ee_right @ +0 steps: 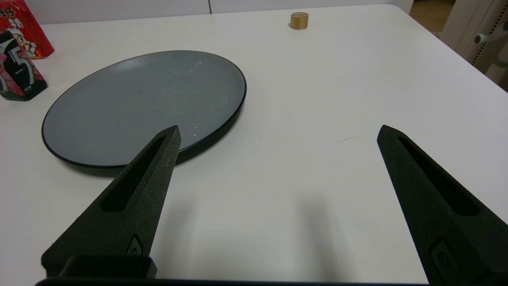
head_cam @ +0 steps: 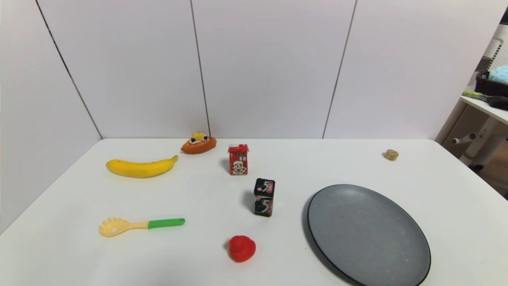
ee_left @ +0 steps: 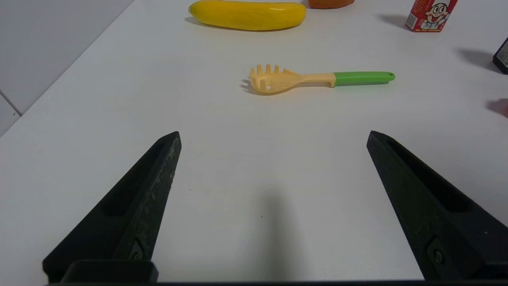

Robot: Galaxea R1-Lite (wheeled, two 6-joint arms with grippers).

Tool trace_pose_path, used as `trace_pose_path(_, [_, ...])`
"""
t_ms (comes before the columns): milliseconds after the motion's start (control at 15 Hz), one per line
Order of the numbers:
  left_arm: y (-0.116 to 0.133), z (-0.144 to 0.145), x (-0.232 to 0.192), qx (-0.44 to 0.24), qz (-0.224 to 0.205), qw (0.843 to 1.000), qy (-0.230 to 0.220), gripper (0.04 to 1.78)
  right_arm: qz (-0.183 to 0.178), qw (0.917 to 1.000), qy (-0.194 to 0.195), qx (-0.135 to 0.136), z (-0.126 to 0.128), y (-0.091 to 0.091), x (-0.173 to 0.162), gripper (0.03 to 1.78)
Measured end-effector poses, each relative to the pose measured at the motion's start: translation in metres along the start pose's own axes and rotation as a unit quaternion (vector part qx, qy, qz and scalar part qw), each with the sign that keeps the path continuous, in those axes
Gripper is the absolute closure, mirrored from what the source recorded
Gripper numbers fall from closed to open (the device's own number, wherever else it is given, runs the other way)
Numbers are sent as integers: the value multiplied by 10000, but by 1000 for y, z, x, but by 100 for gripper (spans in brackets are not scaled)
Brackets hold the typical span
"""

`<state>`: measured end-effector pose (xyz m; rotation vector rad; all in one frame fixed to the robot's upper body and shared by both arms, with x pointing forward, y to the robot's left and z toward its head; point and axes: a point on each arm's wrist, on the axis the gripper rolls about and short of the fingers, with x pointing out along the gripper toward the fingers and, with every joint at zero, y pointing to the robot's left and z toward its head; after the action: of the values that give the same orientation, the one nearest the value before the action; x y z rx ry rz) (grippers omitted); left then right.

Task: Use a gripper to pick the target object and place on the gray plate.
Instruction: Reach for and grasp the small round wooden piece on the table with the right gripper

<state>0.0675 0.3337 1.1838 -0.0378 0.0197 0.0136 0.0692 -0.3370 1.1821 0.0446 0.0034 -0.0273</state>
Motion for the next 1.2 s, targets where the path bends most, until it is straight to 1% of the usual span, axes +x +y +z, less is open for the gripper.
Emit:
trace_pose_path(133, [0,0,0,0,0,10000,2,13,-2,10000,7,-10,0,0,0,10])
trace_pose_path(267, [0,0,0,2,0,10000,2,13,-5,9999,107,-25,2,0,2,10])
trace_pose_path(400, [0,0,0,0,0,10000,2,13,9,10000,90,-12,24,1,3,10])
trace_pose_path(467, [0,0,0,0,0,10000,2,13,17,10000,49,-3,43,2,5,10])
trace_pose_path(667, [0,0,0,0,0,10000,0,13,32,9993,-366,45,129,6,14,10])
trace_pose_path(733, [0,0,0,2,-2,10000,2,13,42,9987,-508,66,162,8,22,10])
trace_pose_path(867, [0,0,0,2,0,10000,2,13,56,9979,-633,87,212,11,45,10])
trace_pose_path(1000, [0,0,0,0,-2,10000,2,13,53,9978,-658,111,252,13,78,10])
trace_pose_path(1133, [0,0,0,0,-2,10000,2,13,16,9982,-593,128,280,15,118,10])
trace_pose_path(1200, [0,0,0,2,-2,10000,2,13,4,9985,-537,128,290,15,139,10])
